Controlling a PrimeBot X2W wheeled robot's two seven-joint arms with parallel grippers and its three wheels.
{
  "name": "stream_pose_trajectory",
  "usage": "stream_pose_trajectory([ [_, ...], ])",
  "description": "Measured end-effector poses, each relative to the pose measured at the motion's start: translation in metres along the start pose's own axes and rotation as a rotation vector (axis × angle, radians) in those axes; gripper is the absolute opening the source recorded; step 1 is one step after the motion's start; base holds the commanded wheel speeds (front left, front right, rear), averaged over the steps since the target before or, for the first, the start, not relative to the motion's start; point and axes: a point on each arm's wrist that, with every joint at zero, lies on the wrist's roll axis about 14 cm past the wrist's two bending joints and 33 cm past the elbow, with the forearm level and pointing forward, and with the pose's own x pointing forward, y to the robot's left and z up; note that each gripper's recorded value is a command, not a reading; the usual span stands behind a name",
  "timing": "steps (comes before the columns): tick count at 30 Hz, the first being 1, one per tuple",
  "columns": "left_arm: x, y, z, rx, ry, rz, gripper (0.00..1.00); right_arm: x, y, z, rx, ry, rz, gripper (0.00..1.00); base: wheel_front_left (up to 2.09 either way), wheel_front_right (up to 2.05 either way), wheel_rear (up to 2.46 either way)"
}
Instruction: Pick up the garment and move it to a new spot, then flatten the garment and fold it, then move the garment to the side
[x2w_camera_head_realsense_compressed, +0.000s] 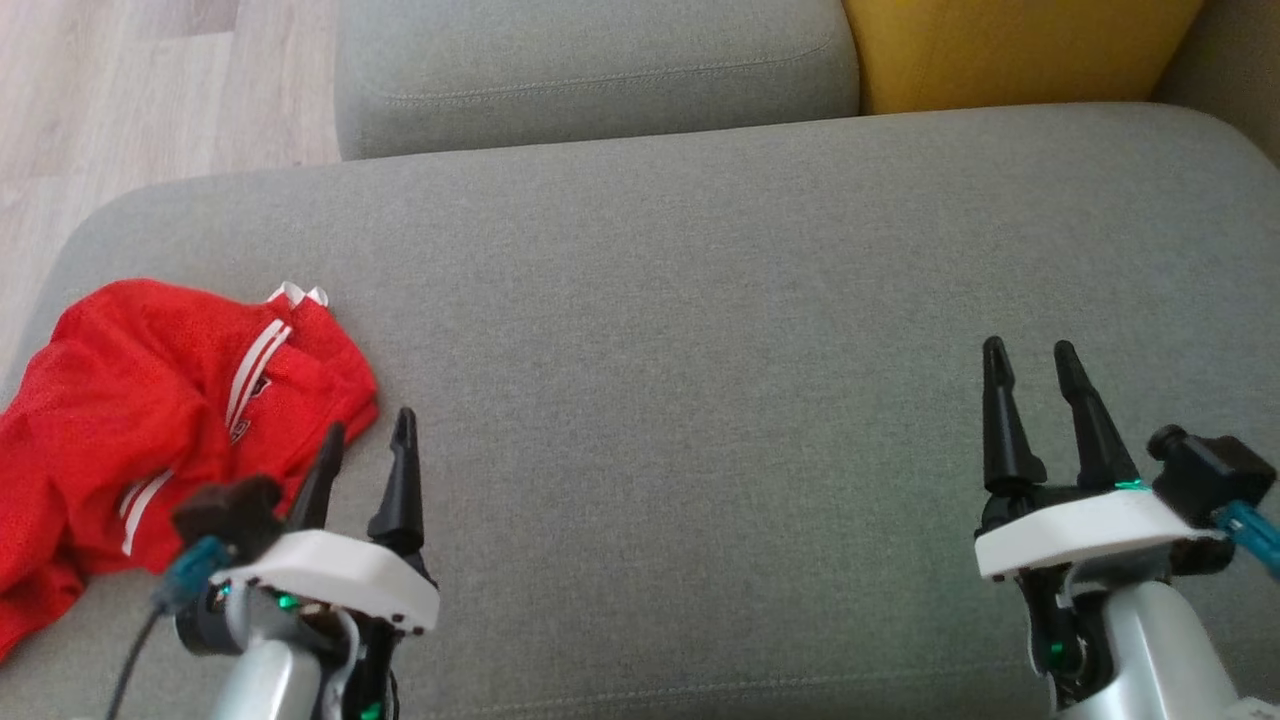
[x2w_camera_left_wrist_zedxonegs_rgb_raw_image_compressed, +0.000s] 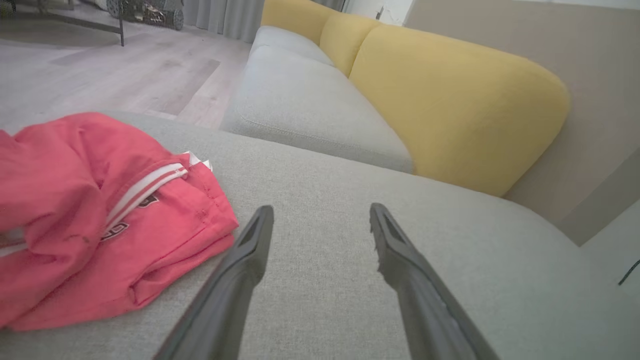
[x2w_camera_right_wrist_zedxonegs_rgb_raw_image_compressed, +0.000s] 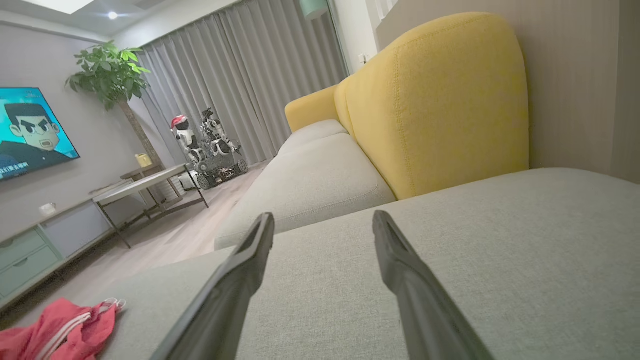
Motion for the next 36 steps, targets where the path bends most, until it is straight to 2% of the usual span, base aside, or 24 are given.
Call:
stream_pose_trajectory([
  [2, 0.000, -0.003, -0.003, 0.058, 0.005, -0.008, 1.00, 0.000, 0.001, -0.001, -0.049, 0.002, 0.006, 1.00, 0.00, 0.00, 0.00],
  [16, 0.001, -0.018, 0.002, 0.287, -0.048, -0.044, 1.00, 0.002, 0.012, -0.001, -0.269, 0.001, 0.056, 1.00, 0.00, 0.00, 0.00],
  [21, 0.002, -0.021, 0.008, 0.257, -0.074, -0.037, 1.00, 0.003, 0.013, 0.002, -0.287, -0.010, 0.062, 1.00, 0.00, 0.00, 0.00],
  [29, 0.002, -0.021, 0.008, 0.145, -0.085, -0.035, 1.00, 0.001, 0.012, 0.000, -0.200, -0.008, 0.051, 1.00, 0.00, 0.00, 0.00],
  [36, 0.000, -0.022, 0.005, 0.253, -0.101, -0.063, 1.00, 0.001, 0.018, -0.003, -0.278, 0.003, 0.077, 1.00, 0.00, 0.00, 0.00],
])
